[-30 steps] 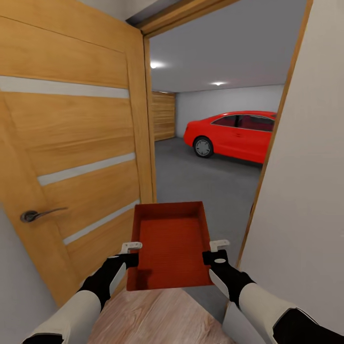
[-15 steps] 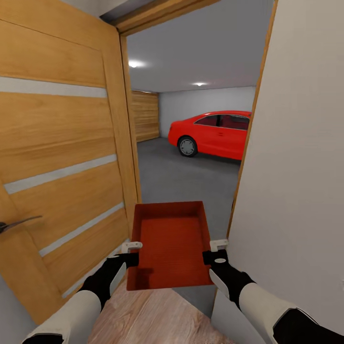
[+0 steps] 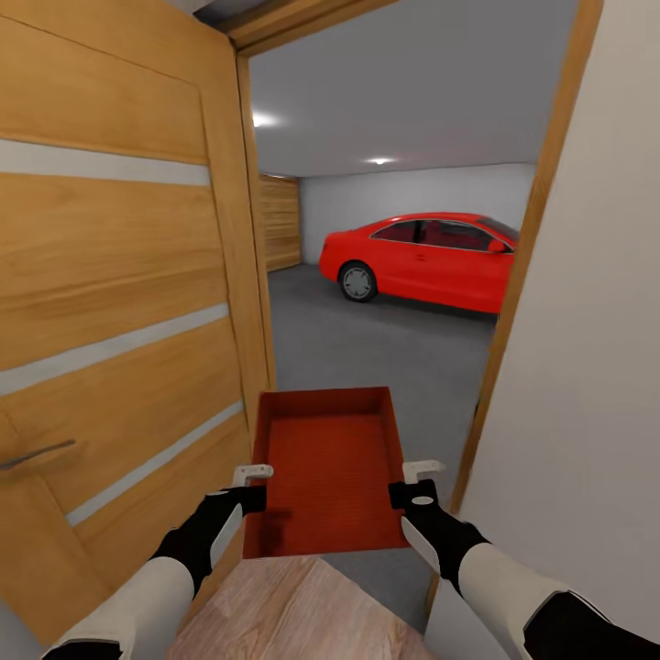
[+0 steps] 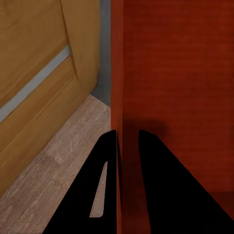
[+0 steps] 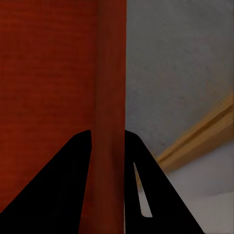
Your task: Move the two storage containers from the living room to the garage. In the garage, place one container on the floor and stack the other container on top of it (either order is fine).
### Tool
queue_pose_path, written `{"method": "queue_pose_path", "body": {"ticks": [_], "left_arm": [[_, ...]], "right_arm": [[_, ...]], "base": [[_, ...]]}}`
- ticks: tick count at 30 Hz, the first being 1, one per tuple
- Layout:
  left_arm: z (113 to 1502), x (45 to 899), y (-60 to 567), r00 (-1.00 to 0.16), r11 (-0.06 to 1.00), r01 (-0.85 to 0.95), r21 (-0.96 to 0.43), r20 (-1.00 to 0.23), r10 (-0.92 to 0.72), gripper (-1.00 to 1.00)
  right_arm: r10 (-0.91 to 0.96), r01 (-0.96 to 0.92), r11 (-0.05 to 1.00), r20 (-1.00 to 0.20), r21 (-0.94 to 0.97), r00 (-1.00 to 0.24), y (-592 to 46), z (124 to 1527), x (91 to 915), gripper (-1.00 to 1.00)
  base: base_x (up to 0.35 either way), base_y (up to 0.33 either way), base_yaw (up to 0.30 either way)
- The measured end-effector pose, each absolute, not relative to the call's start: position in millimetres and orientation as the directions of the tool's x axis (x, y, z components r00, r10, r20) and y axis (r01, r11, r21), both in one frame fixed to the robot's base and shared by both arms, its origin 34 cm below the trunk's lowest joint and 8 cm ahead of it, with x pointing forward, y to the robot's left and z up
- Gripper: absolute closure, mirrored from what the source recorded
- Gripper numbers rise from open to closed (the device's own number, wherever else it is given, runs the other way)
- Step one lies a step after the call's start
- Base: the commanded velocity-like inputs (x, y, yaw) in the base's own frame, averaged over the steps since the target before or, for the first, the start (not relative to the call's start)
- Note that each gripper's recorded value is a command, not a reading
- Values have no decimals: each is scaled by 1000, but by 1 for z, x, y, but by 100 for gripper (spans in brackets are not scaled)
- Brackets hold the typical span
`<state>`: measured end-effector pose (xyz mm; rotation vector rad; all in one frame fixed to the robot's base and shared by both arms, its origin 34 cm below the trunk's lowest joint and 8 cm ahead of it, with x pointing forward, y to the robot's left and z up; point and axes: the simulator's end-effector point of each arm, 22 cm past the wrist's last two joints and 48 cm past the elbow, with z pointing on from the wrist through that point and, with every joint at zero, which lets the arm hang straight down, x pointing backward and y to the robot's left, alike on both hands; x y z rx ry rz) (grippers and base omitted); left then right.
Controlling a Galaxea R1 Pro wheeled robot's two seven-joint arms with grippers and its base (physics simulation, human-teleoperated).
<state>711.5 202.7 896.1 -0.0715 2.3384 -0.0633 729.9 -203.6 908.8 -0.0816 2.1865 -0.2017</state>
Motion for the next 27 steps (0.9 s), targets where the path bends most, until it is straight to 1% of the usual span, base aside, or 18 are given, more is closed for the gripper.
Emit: {"method": "queue_pose_path", "body": {"ticks": [5,8,18,22,27], "left_arm": [[896,712,203,-693,997,-32,-68,-717,-71,100],[897,712,203,-692,997,-32,-68,-718,-71,100],[899,714,203,-689,997,-32,-67,-721,-71,100],[898,713,203,-691,997,-32,-67,-720,-70,100],[897,712,203,-692,997,-32,-67,-718,-70,100]], "right_arm": [[-134,16,984,-801,-176,-583,-204,909,730,100],[-134,15,984,-802,-176,-582,-204,910,731,100],[-137,14,984,-804,-177,-579,-203,911,732,100],[-135,14,984,-803,-176,-580,-203,910,731,100],[-134,15,984,-802,-175,-582,-203,910,731,100]], "base": [[215,187,-191],[135,89,-234],[15,8,-236],[78,91,-96],[176,235,-13]]}}
